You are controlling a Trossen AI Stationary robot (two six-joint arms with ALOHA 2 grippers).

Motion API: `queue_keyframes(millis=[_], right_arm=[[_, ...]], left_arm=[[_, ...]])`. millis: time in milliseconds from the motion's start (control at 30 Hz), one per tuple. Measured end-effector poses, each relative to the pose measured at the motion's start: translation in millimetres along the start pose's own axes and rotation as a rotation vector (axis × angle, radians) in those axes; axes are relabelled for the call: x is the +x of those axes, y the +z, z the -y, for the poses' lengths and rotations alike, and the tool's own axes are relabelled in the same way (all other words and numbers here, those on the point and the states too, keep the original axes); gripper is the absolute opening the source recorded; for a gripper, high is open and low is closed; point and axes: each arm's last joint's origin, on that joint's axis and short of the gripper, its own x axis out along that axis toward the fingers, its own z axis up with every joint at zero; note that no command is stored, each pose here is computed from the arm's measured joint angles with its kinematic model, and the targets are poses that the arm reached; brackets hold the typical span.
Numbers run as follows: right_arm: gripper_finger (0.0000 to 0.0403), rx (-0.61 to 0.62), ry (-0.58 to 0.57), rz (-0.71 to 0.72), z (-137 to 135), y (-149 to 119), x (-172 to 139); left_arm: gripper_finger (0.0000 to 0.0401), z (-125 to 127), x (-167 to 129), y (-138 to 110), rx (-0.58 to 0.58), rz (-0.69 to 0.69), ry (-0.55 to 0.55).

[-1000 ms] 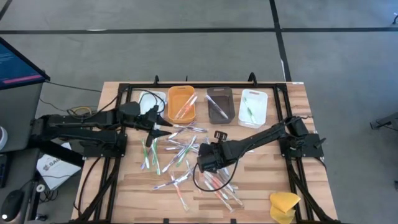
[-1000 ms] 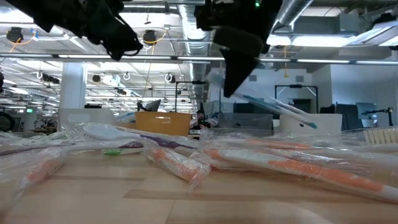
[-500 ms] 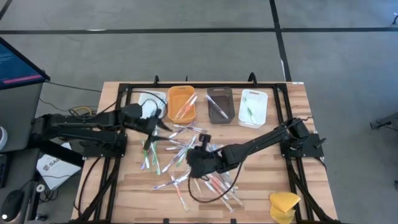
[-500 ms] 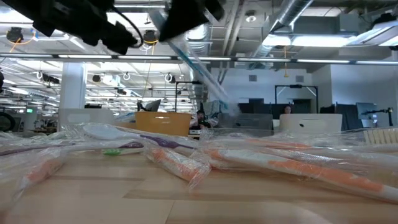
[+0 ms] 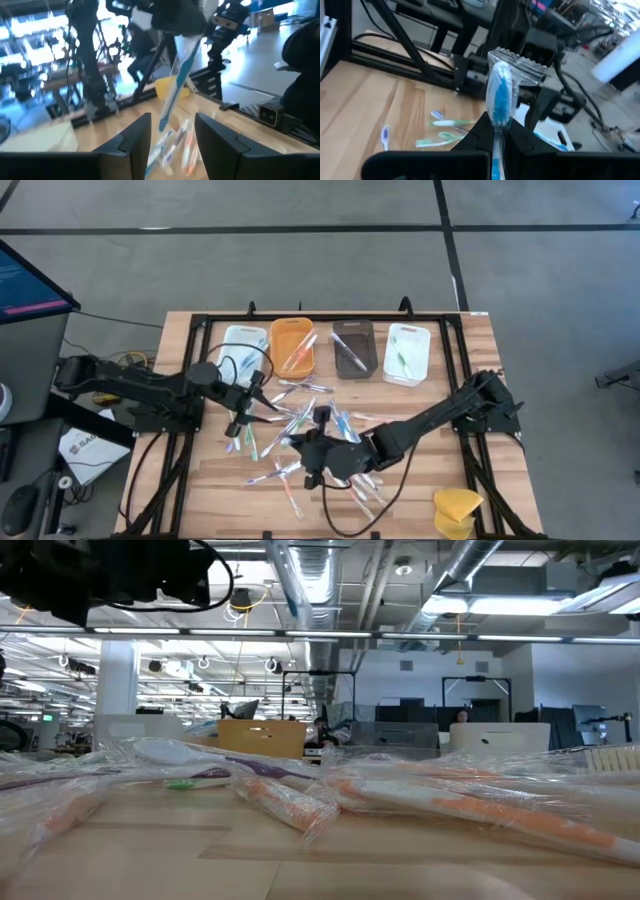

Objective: Pick & Place Toothbrushes
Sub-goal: Put the blue toothbrush into the left white bin

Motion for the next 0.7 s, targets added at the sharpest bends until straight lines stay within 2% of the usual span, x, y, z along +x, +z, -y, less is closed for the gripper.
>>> queue_keyframes(millis=[267,367,700], right_arm=[[0.0004,0.009,-0.013,0.009,12.2,-0.6,10.0],[0.0004,0.009,-0.017,0.006,13.7,-1.1,11.2],[0.0004,-0.002,-0.013,-0.007,13.3,-2.7,11.3]], left_arm=[[0.0158,5.8,24.2,-13.6,0.03,0.071,0.054],[0.0174,5.2,29.7,-17.7,0.034,0.101,0.069],[0.0231,-3.3,59.7,-21.8,-0.007,0.075,0.071]])
